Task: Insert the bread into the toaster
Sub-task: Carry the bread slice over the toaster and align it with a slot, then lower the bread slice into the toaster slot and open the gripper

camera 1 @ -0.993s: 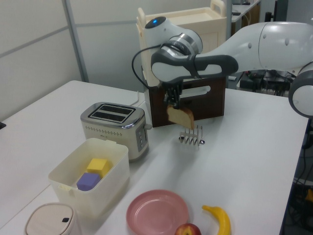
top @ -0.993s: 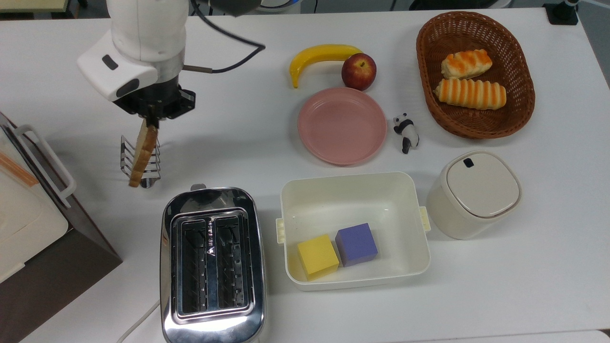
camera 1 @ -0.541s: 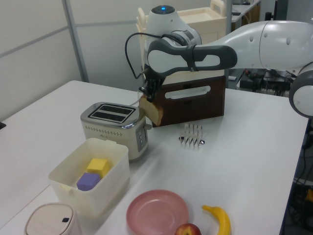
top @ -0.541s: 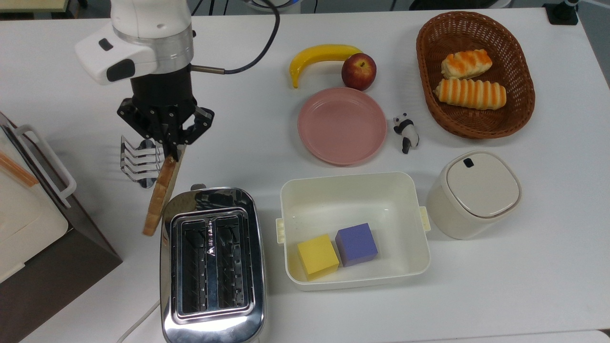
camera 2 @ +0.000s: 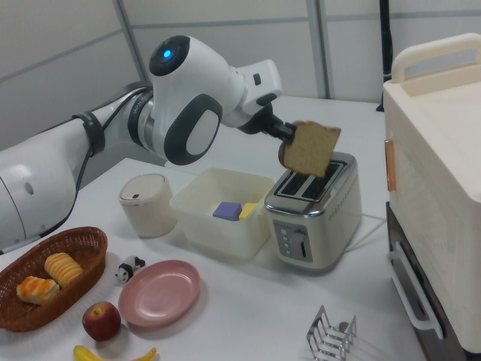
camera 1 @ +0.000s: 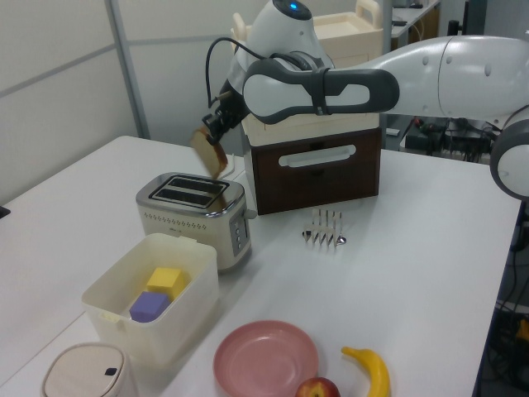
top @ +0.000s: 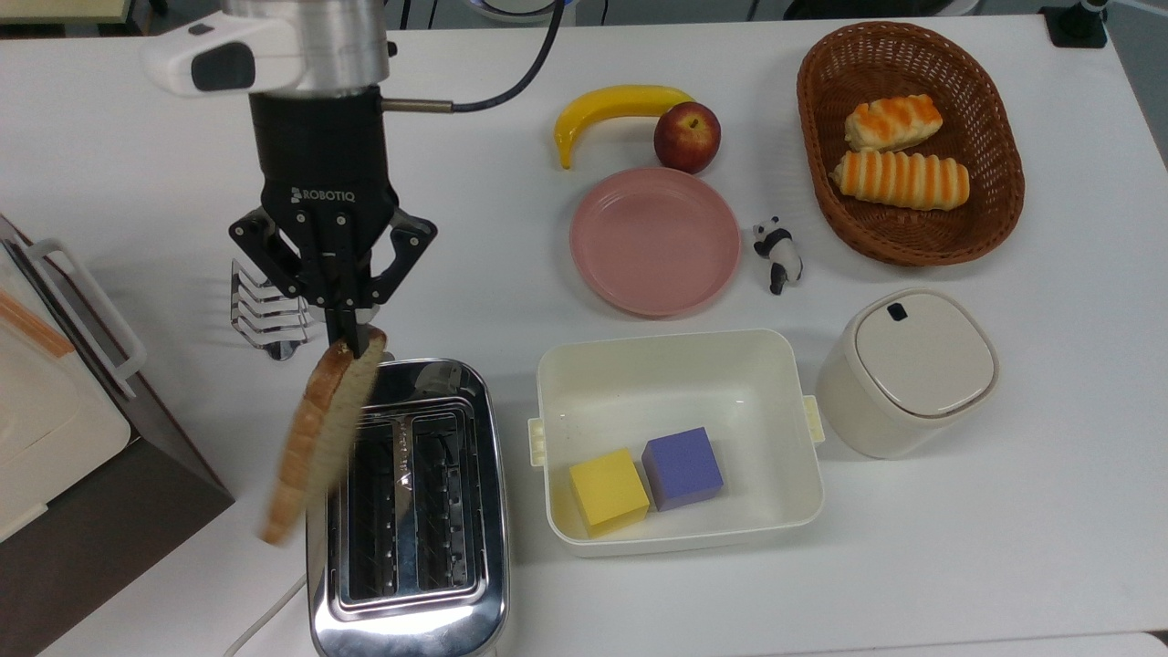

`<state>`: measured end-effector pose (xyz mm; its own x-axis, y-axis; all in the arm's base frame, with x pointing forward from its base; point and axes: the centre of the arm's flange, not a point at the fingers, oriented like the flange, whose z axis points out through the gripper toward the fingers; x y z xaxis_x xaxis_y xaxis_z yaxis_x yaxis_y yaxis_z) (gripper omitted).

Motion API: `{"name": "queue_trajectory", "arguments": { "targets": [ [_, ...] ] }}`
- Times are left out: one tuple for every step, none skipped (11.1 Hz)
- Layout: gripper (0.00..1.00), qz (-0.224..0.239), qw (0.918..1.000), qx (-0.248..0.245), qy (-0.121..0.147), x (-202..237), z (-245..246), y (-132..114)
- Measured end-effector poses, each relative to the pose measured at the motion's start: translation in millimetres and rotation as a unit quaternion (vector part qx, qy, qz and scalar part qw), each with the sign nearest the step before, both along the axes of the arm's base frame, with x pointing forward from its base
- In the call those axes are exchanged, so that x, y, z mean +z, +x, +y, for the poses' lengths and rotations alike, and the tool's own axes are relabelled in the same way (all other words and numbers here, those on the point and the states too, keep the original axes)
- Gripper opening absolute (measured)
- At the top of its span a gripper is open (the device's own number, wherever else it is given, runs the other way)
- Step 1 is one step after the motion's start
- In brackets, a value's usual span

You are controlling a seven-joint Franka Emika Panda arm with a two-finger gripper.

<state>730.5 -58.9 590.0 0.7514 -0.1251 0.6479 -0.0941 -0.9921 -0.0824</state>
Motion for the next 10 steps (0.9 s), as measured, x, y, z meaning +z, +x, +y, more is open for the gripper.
{"name": "queue_trajectory", "arguments": {
  "targets": [
    [0.07, -0.019, 0.9998, 0.004, 0.006, 5.0, 7.1, 1.3],
    [0.07, -0.025, 0.9996, 0.009, 0.010, 6.5, 14.7, 2.1],
    [0.07, -0.025, 0.9995, 0.015, 0.013, 6.2, 22.3, 2.6],
    [0.07, -0.024, 0.9994, 0.018, 0.014, 5.1, 25.8, 3.0],
    [0.07, -0.023, 0.9995, 0.018, 0.015, 3.2, 25.9, 3.3],
    [0.07, -0.016, 0.9996, 0.017, 0.015, -4.3, 25.3, 4.1],
    [0.07, -0.004, 0.9997, 0.017, 0.016, -16.8, 24.7, 4.6],
    [0.07, 0.020, 0.9995, 0.018, 0.017, -27.7, 24.1, 4.0],
    [0.07, 0.052, 0.9982, 0.025, 0.015, -37.5, 22.1, 1.9],
    [0.07, 0.073, 0.9967, 0.034, 0.010, -42.2, 20.0, -0.5]
  ]
}}
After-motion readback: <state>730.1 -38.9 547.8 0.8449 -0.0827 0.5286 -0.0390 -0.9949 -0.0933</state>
